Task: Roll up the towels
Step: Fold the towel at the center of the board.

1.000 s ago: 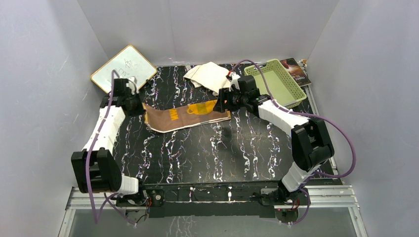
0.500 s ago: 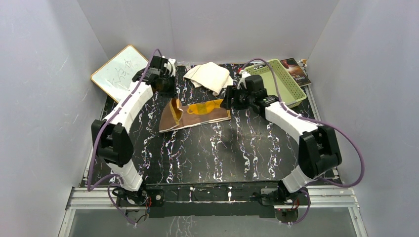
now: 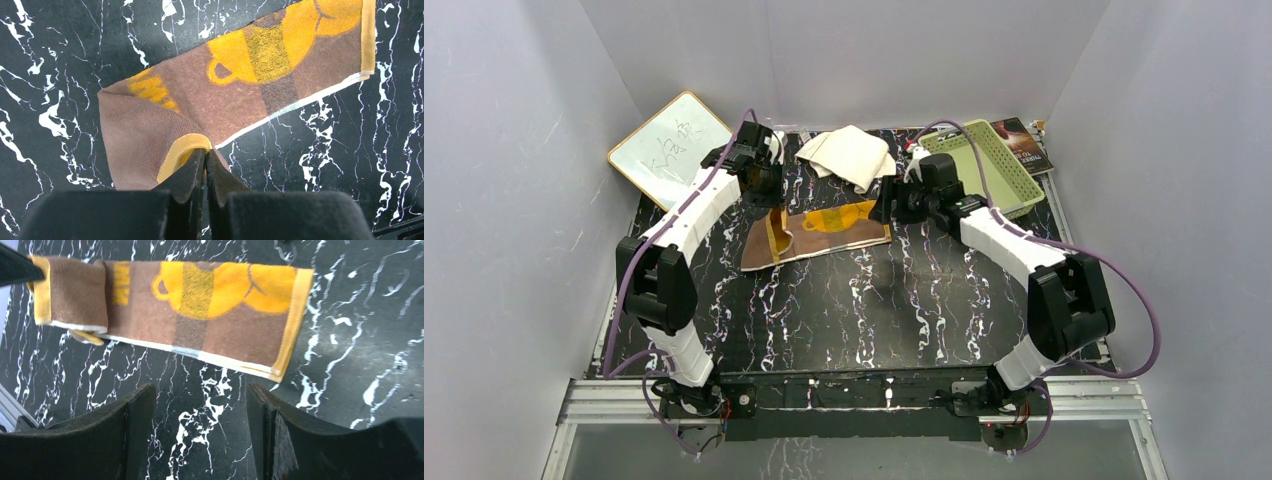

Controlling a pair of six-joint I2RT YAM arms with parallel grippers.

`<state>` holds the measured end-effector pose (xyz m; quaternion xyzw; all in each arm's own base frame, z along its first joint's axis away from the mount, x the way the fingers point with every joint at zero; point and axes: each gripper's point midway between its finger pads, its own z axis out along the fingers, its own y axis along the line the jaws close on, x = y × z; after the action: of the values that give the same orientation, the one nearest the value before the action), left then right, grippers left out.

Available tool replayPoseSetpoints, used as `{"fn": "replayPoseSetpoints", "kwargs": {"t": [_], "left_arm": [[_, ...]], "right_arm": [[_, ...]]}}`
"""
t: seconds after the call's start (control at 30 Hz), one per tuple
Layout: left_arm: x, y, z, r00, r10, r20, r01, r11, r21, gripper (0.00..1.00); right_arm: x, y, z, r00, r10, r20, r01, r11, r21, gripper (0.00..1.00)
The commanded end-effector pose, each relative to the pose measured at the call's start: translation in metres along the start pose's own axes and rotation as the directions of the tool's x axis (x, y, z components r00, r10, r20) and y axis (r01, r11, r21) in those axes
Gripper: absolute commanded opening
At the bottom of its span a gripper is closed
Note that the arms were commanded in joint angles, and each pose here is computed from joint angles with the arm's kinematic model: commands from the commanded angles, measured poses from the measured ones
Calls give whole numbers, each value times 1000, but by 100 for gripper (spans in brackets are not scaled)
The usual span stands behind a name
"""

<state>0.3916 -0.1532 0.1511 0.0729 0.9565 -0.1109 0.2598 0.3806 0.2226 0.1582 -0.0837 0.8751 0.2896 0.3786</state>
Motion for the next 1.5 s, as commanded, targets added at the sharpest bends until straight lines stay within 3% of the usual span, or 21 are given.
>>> {"fn": "replayPoseSetpoints", "kwargs": {"t": [0.0,0.17,0.3,0.33,0.4,0.43,0.5,0.7,0.93,1.07,1.17,1.27,1.4,1.47], "left_arm": [[-3,6,-23,999,3,43,-1,999,-37,0],[2,34,-37,998,-25,62,31,995,-91,0],[13,86,-57,982,-144,118,163,972,-172,0],[19,106,-61,974,-180,138,207,954,-216,4],[34,141,-66,959,-239,155,276,911,-307,46],[42,152,-66,955,-257,147,293,893,-342,61],[49,160,-67,952,-275,138,307,878,-368,72],[46,146,-68,943,-272,190,318,904,-285,79],[79,148,-46,953,-287,97,303,908,-290,80],[91,137,-25,947,-314,61,320,924,-210,78],[95,115,-8,930,-365,35,367,927,-76,77],[95,95,6,905,-425,22,423,904,57,75],[106,75,25,880,-474,-30,472,864,173,72],[117,72,32,870,-489,-63,492,851,186,70]], "right_arm": [[5,21,13,998,-68,3,68,996,-58,64],[13,15,23,998,-59,-15,58,997,-50,65],[15,13,34,998,-55,-39,53,997,-51,65],[15,13,37,998,-54,-42,51,997,-53,65],[12,14,40,998,-55,-39,53,997,-57,65],[11,14,42,998,-56,-40,54,997,-60,65],[10,14,46,997,-56,-43,54,997,-61,65],[14,3,69,995,-63,-72,60,998,-32,65],[4,-5,101,992,-92,-84,91,996,-18,65],[2,-13,118,990,-112,-90,111,994,-14,65],[8,-21,129,989,-100,-106,98,995,-24,65],[18,-30,134,990,-58,-128,51,997,-55,52],[34,-45,133,987,-20,-159,13,999,-46,2],[40,-54,129,986,-1,-168,-5,999,-34,0]]}}
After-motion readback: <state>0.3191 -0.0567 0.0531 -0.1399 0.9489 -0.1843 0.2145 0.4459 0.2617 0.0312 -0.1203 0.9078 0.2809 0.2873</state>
